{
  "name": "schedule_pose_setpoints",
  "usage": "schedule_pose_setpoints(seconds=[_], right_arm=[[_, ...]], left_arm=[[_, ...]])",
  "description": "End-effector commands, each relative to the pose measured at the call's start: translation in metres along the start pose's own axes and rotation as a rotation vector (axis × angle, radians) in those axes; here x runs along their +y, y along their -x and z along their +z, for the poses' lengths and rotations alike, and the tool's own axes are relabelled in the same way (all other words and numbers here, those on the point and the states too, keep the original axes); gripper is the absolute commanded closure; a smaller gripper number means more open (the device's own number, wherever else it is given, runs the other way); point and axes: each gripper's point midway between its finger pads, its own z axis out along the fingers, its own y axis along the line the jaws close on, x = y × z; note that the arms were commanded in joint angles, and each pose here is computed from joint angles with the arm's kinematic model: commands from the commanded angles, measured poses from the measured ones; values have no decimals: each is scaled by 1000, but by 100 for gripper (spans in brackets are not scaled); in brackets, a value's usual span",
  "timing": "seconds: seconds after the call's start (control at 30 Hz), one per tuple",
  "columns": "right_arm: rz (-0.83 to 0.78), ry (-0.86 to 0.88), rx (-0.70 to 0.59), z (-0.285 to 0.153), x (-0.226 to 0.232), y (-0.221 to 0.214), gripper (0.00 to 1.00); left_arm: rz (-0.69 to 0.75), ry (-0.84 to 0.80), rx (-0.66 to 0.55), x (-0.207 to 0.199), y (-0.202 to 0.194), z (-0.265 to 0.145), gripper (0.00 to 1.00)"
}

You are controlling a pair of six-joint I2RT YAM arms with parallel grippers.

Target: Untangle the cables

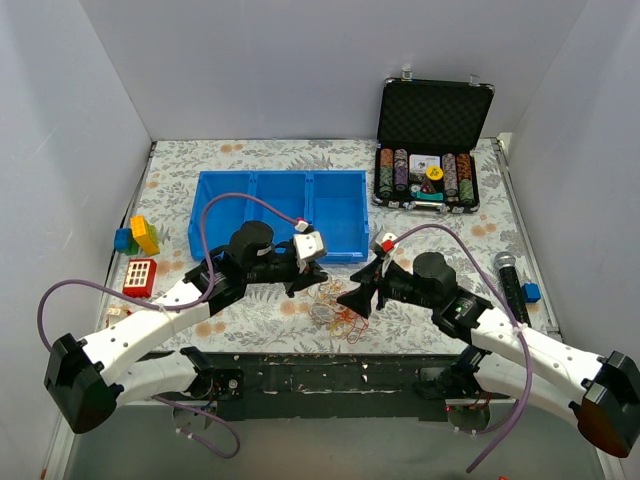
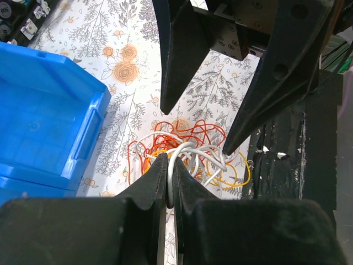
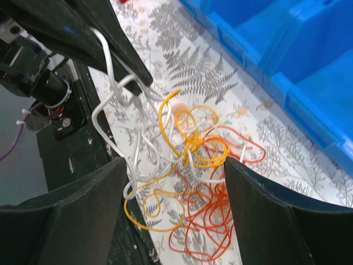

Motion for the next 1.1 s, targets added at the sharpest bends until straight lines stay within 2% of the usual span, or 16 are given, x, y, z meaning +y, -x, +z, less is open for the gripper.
schedule_pose_setpoints(seconds=[0.0, 0.13, 0.33, 0.4, 0.47, 0.53, 0.63, 0.93, 1.07], right_arm=[[-109, 18, -190, 2, 4, 46, 20], [-97, 3, -174, 15, -2, 48, 28], [-40, 95, -92, 31, 7, 32, 51], [-22, 121, -81, 33, 11, 29, 54], [-8, 131, -78, 35, 12, 27, 62], [-1, 137, -70, 37, 12, 25, 72], [10, 134, -48, 38, 11, 18, 97], [69, -57, 128, 33, -31, -53, 99], [84, -177, 220, 28, -52, -79, 99]], left_arm=[[-39, -16, -27, -7, 13, -8, 97], [-35, -39, -35, -12, 17, -11, 95], [-25, -40, -66, -13, 32, -15, 94], [-17, -38, -75, -13, 37, -16, 94], [-14, -38, -86, -13, 42, -18, 94], [-12, -41, -99, -13, 49, -20, 94], [10, -35, -141, -12, 71, -25, 94], [44, 16, -352, 0, 191, -65, 90], [40, 86, -439, 12, 231, -90, 94]])
